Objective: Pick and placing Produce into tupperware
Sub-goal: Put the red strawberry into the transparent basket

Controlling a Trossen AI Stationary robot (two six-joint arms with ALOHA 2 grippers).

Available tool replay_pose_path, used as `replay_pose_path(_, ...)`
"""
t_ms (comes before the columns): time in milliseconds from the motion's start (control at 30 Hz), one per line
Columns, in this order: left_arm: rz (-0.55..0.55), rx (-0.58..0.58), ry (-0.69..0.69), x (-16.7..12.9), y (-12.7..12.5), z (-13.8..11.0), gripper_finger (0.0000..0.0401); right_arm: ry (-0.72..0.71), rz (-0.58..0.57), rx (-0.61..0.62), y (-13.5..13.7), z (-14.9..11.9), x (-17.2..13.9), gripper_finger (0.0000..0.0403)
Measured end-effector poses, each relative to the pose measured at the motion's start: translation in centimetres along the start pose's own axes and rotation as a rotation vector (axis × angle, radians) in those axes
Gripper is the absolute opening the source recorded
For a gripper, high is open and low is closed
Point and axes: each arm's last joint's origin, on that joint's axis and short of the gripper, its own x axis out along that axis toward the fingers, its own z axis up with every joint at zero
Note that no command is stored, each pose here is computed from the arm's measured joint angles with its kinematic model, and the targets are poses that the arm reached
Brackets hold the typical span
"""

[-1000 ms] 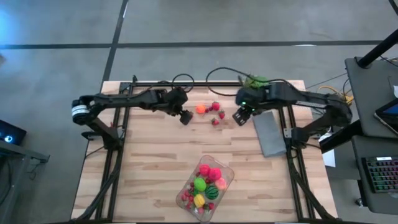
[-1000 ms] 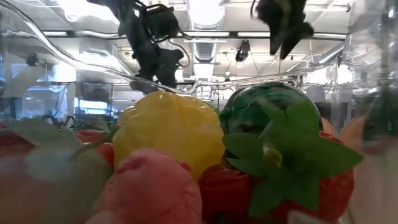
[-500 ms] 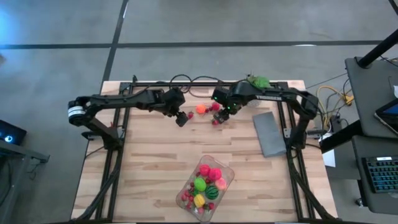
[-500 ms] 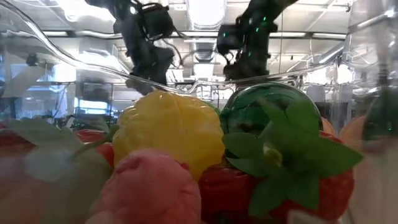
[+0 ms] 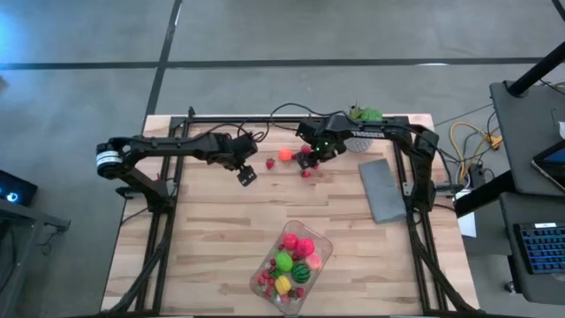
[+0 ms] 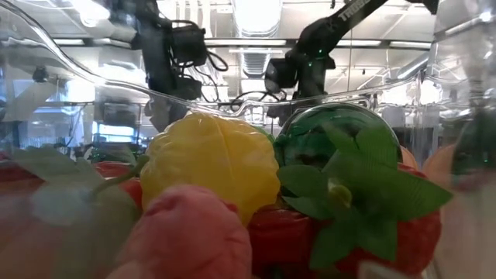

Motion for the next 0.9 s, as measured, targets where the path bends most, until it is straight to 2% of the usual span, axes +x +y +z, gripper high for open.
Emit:
replay_pose_path(133,0.04,0.003,-0.017,0.0,0.1,0.1,0.0265,0.022,-0.016,0.0,0.0,0.1,1.1,0.0201)
replay_pose_path(367,0.044,-0.004,-0.017,0.0,0.2,0.1,0.0265,0.021,-0.064,-0.033,-0.3,0.6,2.6,0.0201)
replay_pose_path(600,0.043,-0.005,-0.017,0.0,0.2,0.1,0.0265,-0.019,-0.079,-0.051,-0.3,0.9,2.6,0.0201)
replay_pose_path(900,0.037,-0.01,-0.041,0.0,0.1,0.4,0.0265,-0.078,-0.045,-0.055,-0.1,1.5,2.7,0.0201)
